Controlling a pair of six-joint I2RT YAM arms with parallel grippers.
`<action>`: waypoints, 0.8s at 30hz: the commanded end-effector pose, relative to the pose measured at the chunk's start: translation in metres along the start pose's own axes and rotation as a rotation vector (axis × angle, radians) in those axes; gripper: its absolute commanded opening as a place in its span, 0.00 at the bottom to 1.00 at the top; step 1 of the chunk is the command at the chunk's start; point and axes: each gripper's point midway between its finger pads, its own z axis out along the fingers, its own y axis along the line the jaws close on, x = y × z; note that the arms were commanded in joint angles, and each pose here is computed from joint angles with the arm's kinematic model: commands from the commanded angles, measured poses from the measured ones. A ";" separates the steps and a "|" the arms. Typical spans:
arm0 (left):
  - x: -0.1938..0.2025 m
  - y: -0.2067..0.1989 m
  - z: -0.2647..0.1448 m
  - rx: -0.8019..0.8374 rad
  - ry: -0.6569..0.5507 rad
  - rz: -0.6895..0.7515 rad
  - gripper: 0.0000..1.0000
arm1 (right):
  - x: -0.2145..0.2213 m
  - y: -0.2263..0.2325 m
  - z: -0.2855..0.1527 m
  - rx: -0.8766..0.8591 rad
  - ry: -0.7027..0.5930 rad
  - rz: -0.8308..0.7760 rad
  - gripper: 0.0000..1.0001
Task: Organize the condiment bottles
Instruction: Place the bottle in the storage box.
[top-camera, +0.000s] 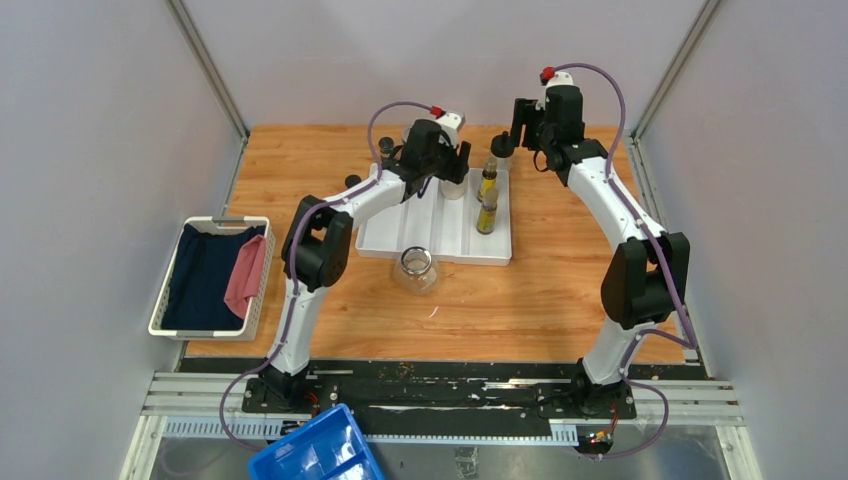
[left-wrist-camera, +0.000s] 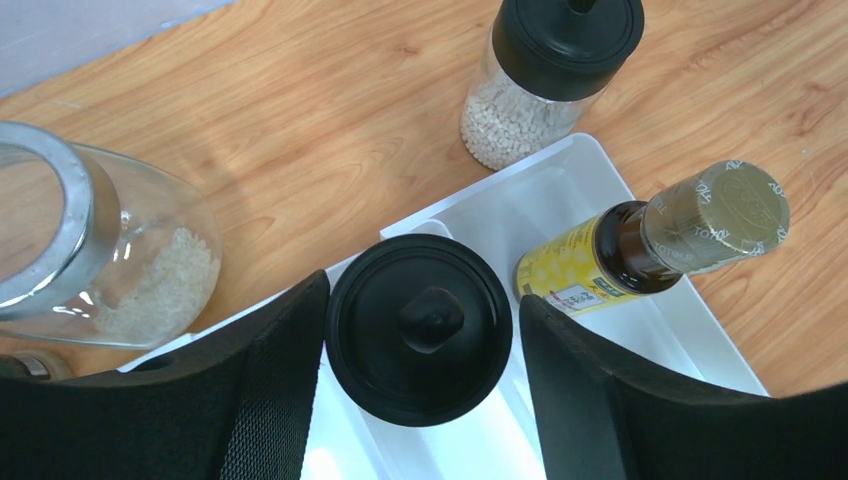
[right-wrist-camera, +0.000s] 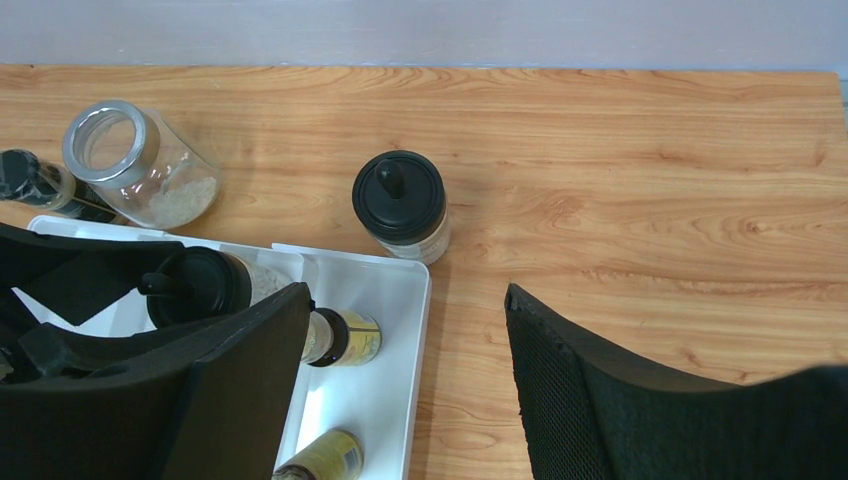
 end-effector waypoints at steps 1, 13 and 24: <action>-0.027 -0.011 -0.011 0.024 -0.072 -0.002 0.74 | -0.005 -0.004 0.000 -0.001 -0.005 0.016 0.75; -0.038 -0.011 -0.027 0.009 -0.087 -0.009 0.91 | -0.008 -0.002 -0.009 -0.011 -0.011 0.024 0.74; -0.078 0.001 -0.061 -0.093 -0.147 -0.036 0.93 | -0.014 -0.002 -0.018 -0.013 -0.019 0.028 0.74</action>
